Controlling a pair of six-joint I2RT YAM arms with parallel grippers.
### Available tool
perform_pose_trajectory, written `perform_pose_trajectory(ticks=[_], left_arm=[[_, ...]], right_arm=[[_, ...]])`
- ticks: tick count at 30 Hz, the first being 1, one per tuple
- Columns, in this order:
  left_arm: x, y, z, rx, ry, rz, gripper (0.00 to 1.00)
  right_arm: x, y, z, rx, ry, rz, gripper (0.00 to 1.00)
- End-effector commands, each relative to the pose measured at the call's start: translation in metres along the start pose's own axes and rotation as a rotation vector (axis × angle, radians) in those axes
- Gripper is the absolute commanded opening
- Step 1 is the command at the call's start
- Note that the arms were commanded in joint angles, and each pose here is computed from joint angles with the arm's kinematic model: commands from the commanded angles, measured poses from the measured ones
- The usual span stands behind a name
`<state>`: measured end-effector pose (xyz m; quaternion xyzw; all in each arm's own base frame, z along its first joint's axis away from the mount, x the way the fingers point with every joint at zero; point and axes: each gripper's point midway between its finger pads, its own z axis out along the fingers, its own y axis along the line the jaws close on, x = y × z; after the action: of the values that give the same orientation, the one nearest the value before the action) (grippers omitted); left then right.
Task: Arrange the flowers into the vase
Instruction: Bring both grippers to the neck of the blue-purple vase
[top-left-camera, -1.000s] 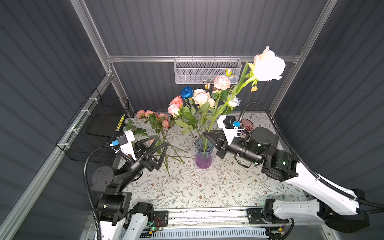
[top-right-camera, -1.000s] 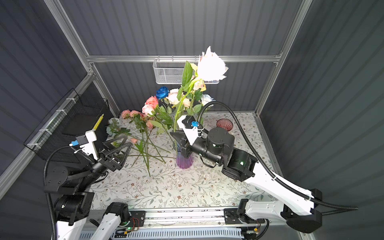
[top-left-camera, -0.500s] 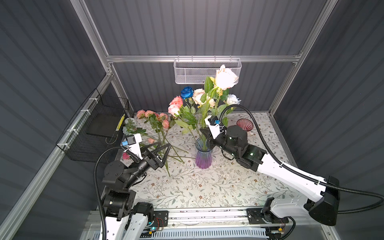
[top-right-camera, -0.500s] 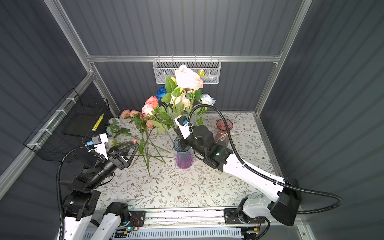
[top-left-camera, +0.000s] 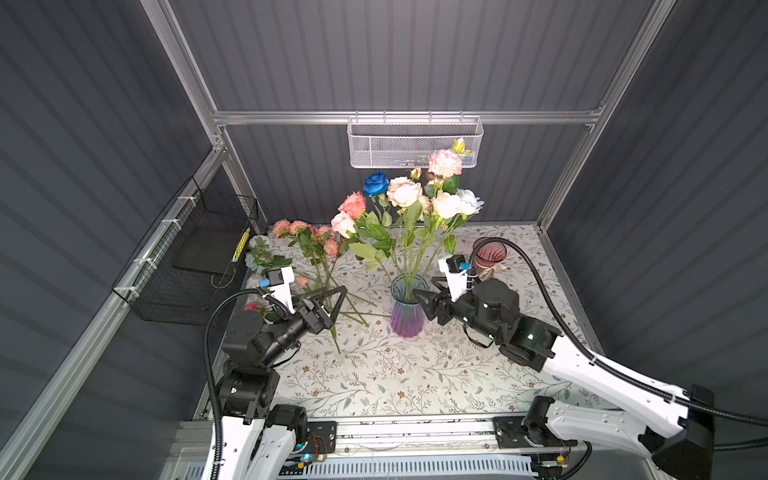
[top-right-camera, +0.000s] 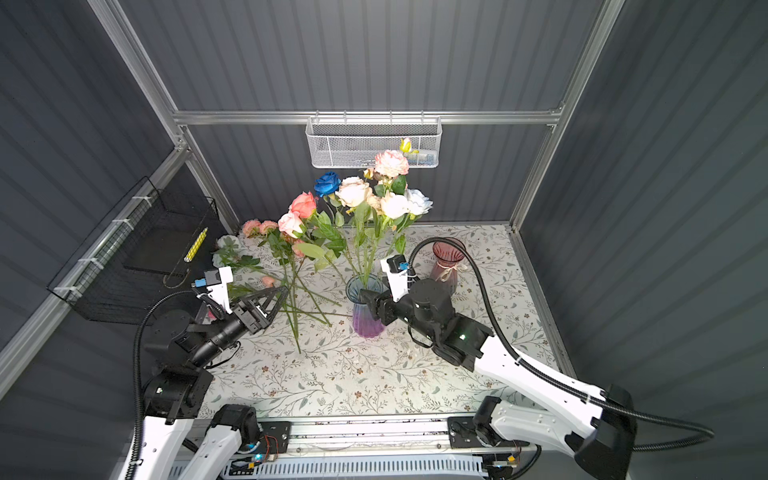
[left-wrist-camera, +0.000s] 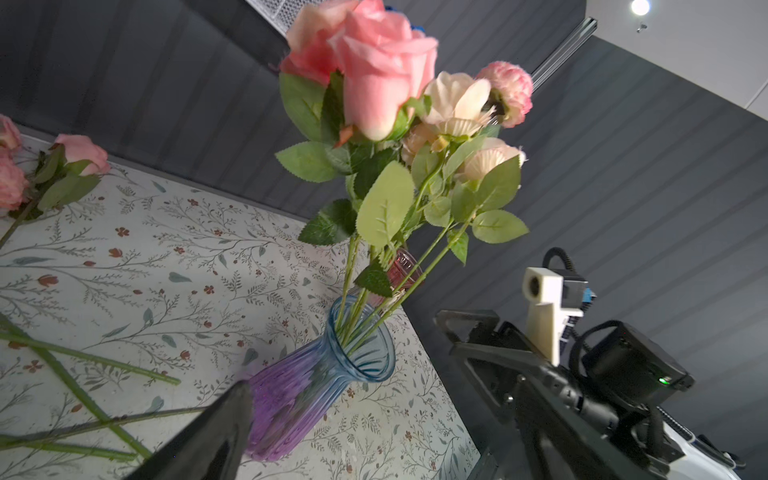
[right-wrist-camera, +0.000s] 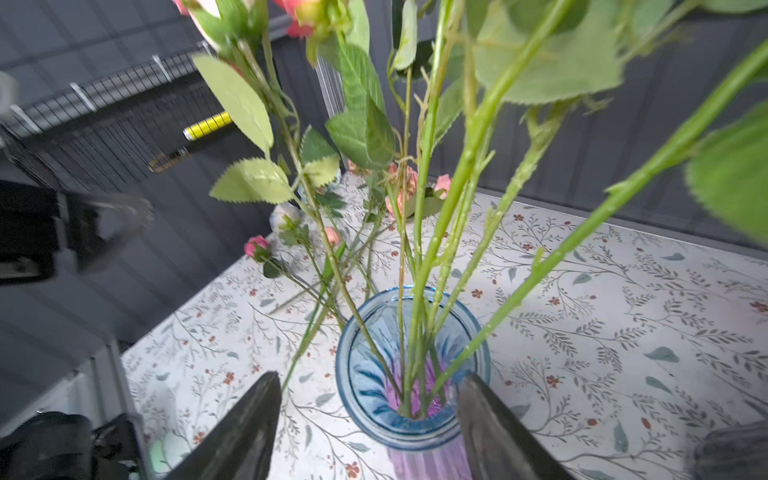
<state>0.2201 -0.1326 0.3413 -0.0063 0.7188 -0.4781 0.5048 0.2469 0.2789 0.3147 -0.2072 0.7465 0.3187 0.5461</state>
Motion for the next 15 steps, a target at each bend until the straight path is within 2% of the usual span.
perform_pose_trajectory(ticks=[1, 4, 9, 11, 15], left_arm=[[0.005, 0.007, 0.005, -0.006, 0.015, -0.029, 0.93], [0.015, 0.019, 0.015, -0.005, 0.050, -0.082, 0.82], [0.039, 0.054, 0.042, -0.012, 0.124, -0.240, 0.62], [0.046, 0.066, 0.052, -0.017, 0.151, -0.283, 0.60], [0.049, 0.075, 0.070, -0.023, 0.187, -0.313, 0.61]], right_arm=[[0.024, 0.000, -0.009, -0.014, 0.070, 0.079, 0.71], [0.034, -0.004, -0.018, -0.003, 0.098, 0.117, 0.70], [0.048, -0.015, -0.024, 0.015, 0.134, 0.221, 0.56], [0.053, -0.020, -0.023, 0.026, 0.152, 0.266, 0.56], [0.061, -0.032, -0.019, 0.054, 0.211, 0.358, 0.52]])
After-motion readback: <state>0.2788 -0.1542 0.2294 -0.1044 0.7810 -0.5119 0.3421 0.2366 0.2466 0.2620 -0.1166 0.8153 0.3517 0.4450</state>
